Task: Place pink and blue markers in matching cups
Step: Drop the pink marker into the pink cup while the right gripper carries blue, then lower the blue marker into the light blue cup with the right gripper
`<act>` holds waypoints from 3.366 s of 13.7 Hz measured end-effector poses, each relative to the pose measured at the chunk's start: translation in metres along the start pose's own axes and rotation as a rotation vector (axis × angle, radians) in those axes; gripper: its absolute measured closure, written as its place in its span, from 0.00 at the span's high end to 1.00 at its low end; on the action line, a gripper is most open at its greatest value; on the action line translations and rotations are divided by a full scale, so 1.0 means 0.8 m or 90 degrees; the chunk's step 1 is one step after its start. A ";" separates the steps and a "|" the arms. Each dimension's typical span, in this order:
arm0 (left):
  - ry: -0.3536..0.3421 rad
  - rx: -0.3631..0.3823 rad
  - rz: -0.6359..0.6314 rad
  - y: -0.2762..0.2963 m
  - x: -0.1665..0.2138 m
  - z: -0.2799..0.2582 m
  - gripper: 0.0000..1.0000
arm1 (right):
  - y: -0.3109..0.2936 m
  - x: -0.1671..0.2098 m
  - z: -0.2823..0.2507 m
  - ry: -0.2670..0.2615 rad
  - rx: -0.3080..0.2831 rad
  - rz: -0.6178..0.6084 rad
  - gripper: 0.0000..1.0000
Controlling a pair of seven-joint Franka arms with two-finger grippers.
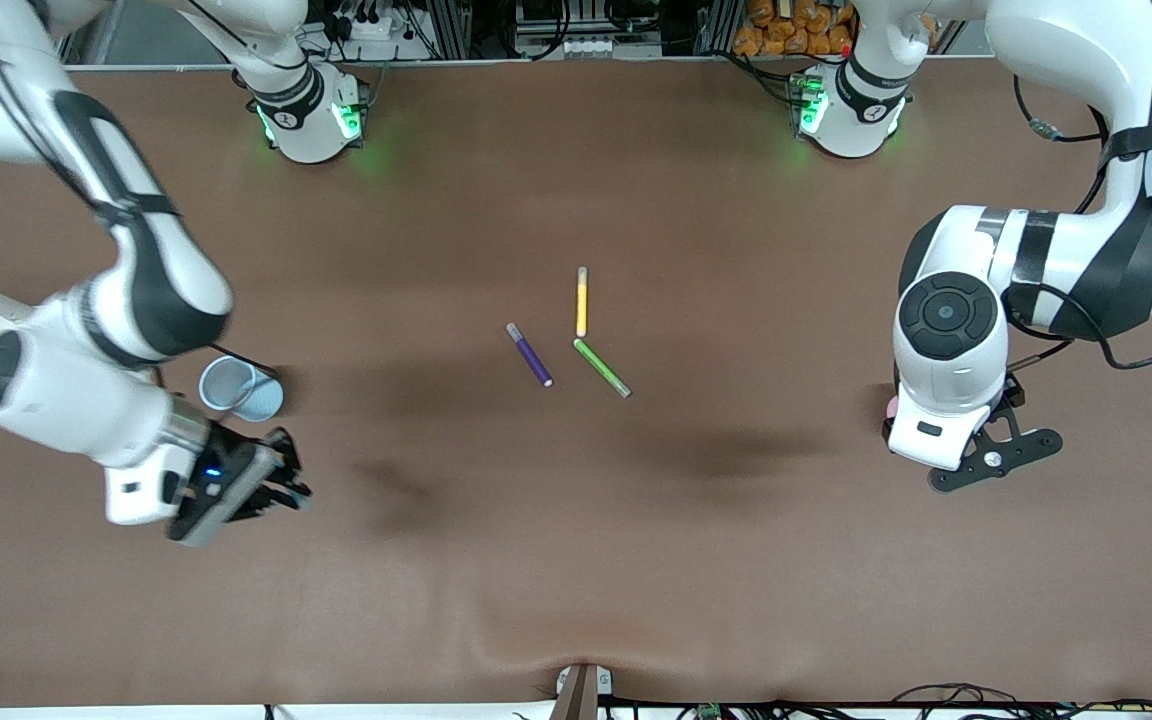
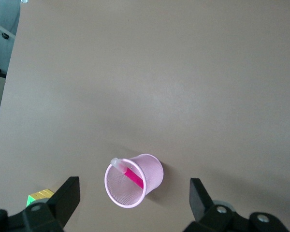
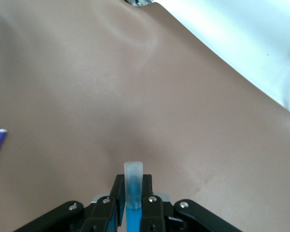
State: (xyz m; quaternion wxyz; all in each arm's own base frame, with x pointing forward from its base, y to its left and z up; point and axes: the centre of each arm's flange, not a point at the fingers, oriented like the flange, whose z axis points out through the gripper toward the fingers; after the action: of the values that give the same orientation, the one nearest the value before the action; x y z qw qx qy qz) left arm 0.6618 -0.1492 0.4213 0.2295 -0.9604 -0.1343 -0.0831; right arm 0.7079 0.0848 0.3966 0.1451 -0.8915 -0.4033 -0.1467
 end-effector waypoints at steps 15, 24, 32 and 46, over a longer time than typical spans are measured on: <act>-0.071 -0.246 0.117 -0.153 0.057 -0.038 1.00 | -0.038 -0.023 -0.015 -0.032 0.049 -0.093 0.18; -0.123 -0.296 0.166 -0.242 -0.027 -0.197 1.00 | -0.049 -0.020 -0.005 -0.071 0.033 -0.131 0.18; -0.153 -0.307 0.196 -0.282 -0.067 -0.208 1.00 | -0.042 -0.021 -0.040 -0.104 0.020 -0.112 0.18; -0.144 -0.313 0.202 -0.315 -0.079 -0.199 1.00 | 0.004 -0.070 -0.099 -0.024 0.076 -0.071 0.18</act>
State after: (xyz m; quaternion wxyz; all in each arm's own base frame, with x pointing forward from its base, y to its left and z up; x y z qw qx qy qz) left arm 0.5117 -0.0205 0.6532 -0.0159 -0.9993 0.0171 0.0309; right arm 0.6638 0.0148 0.4477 0.1816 -0.8602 -0.4630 -0.1132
